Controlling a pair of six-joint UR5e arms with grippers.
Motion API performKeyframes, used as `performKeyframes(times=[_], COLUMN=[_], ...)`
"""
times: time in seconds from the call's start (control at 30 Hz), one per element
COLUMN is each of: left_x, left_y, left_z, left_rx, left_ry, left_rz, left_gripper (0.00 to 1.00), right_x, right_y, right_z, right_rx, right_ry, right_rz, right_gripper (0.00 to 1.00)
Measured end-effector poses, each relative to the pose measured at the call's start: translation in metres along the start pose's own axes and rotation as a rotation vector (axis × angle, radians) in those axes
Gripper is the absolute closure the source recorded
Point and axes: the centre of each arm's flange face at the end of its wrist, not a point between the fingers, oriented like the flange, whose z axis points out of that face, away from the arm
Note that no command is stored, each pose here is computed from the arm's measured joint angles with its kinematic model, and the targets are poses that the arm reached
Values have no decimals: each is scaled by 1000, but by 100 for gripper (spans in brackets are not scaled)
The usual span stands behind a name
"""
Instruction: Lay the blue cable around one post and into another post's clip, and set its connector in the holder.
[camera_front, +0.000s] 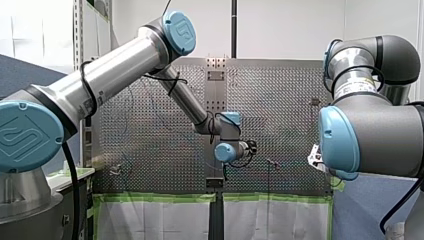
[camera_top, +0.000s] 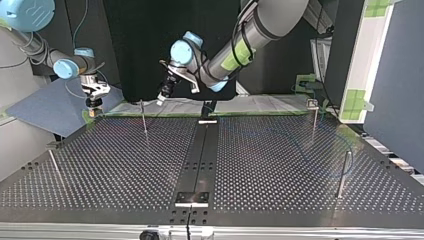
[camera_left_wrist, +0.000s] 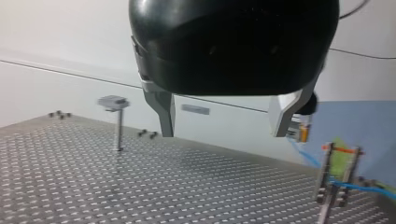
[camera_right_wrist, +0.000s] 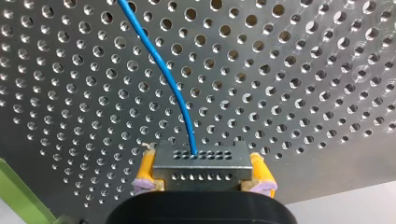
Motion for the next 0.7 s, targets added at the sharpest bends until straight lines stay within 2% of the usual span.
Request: performKeyframes(times=[0.33,0.47,0.57,0.7], left_x=[-40,-54,-64,-74], left_y=[14,14,10,7], left_z=[-11,-18,-25,-37], left_rx=[-65,-52,-39,-55], left_ry=[-105,-138,-162,-165], left_rz=[-98,-137,-145,-123], left_gripper=[0,0,0,0], right_x=[-2,-2,-3,-3], right_y=[-3,-5,-5,-7], right_z=[0,0,0,0], right_rx=[4,5,6,8], right_ry=[-6,-8,-8,-9], right_rz=[3,4,4,3], right_gripper=[100,100,100,100])
